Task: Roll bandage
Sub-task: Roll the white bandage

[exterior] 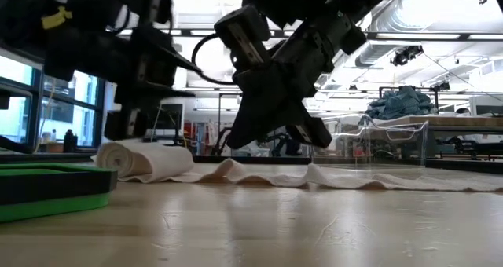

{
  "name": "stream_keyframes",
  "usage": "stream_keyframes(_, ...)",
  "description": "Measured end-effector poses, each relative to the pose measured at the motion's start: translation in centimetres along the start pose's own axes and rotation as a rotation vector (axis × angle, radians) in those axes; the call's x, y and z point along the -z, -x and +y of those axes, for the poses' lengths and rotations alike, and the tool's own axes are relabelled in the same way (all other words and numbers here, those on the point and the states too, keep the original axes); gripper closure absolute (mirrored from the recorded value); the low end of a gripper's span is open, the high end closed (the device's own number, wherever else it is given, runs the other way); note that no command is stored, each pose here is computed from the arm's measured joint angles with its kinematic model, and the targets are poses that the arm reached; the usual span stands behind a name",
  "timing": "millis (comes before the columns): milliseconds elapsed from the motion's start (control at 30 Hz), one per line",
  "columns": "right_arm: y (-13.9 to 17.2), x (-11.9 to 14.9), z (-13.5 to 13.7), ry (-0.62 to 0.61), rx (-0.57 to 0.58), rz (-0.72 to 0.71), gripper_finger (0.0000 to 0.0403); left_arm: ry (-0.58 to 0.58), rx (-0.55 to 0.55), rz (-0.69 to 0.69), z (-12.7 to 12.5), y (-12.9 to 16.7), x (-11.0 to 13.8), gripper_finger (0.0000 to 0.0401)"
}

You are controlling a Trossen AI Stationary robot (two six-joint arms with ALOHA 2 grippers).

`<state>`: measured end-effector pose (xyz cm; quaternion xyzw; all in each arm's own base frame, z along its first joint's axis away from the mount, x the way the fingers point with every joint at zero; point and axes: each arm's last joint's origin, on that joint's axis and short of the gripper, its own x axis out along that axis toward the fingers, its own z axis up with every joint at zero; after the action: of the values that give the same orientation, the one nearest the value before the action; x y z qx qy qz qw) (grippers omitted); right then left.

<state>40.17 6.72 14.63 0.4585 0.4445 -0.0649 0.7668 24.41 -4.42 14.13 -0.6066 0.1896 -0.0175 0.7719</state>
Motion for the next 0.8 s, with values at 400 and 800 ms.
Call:
stream_keyframes(400,0.6,0.1,0.1,0.004,0.004,0.023,0.0403,0.120,-0.381,0.054,4.2,7.4,1.9,0.0302)
stream_keyframes(800,0.7,-0.5,-0.2,0.004,0.004,0.011,0.0403,0.192,-0.473,-0.045,5.1,6.3,2.0,0.0310)
